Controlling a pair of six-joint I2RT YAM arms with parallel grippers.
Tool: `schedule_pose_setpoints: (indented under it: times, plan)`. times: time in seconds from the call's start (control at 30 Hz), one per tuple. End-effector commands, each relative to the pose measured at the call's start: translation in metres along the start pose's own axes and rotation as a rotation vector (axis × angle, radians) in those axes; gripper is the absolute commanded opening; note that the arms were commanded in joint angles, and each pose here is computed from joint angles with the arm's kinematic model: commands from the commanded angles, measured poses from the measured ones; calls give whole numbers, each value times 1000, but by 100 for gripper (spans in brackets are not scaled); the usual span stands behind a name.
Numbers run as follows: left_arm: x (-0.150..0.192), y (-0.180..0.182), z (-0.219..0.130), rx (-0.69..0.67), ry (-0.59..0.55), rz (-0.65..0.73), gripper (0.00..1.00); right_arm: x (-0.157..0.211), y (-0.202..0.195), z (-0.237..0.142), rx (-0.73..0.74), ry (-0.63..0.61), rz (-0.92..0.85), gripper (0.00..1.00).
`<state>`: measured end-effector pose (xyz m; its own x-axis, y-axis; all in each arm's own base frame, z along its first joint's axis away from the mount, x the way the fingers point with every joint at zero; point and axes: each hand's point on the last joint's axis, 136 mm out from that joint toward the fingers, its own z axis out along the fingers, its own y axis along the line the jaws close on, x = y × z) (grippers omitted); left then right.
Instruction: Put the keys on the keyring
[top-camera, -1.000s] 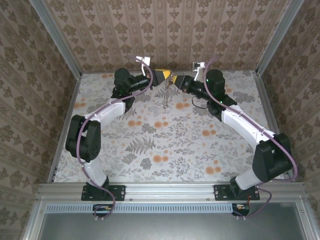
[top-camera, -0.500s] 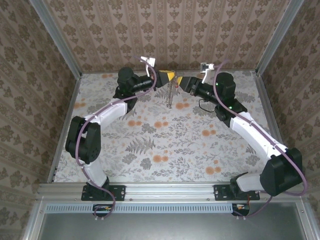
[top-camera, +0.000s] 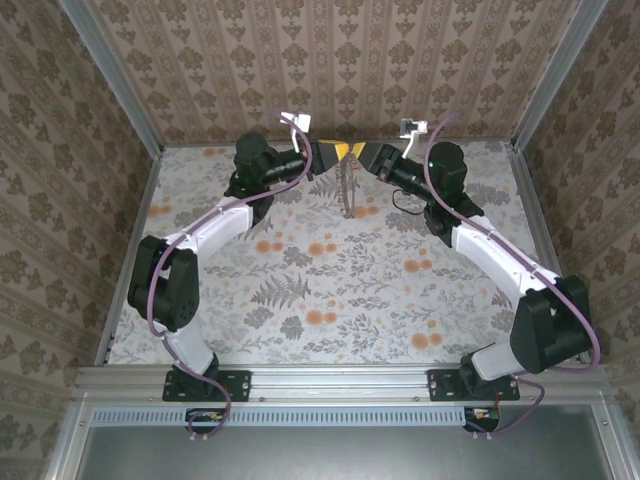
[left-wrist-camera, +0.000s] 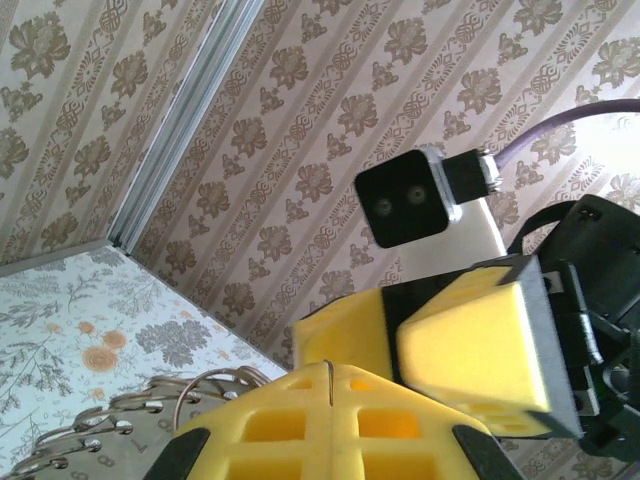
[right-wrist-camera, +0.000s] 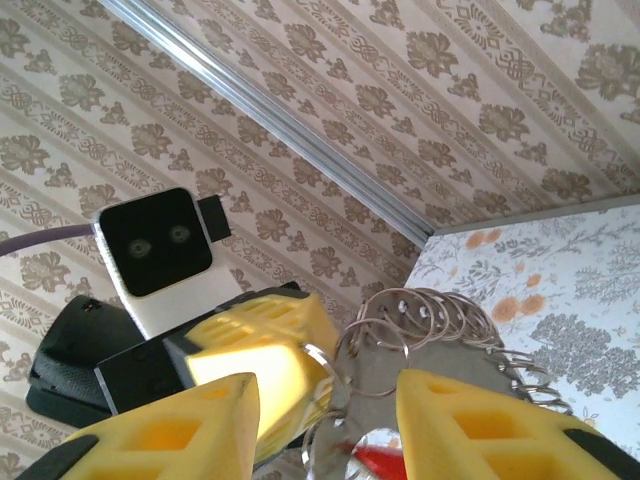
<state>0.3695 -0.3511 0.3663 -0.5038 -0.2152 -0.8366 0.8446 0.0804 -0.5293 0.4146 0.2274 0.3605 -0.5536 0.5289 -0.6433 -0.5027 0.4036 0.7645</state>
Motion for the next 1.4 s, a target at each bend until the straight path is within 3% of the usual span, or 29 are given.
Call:
schedule_pose_setpoints:
  times: [0.0, 0.6, 1.37]
  plan:
    - [-27, -34, -2, 41, -48, 98, 0, -18, 28, 3, -119, -34, -13, 41]
    - [-27, -35, 1, 45, -49, 97, 0, -10, 23, -1, -157, -19, 8, 31]
    - [-27, -35, 2, 46, -47, 105, 0, 6, 7, 2, -161, 24, 46, 33]
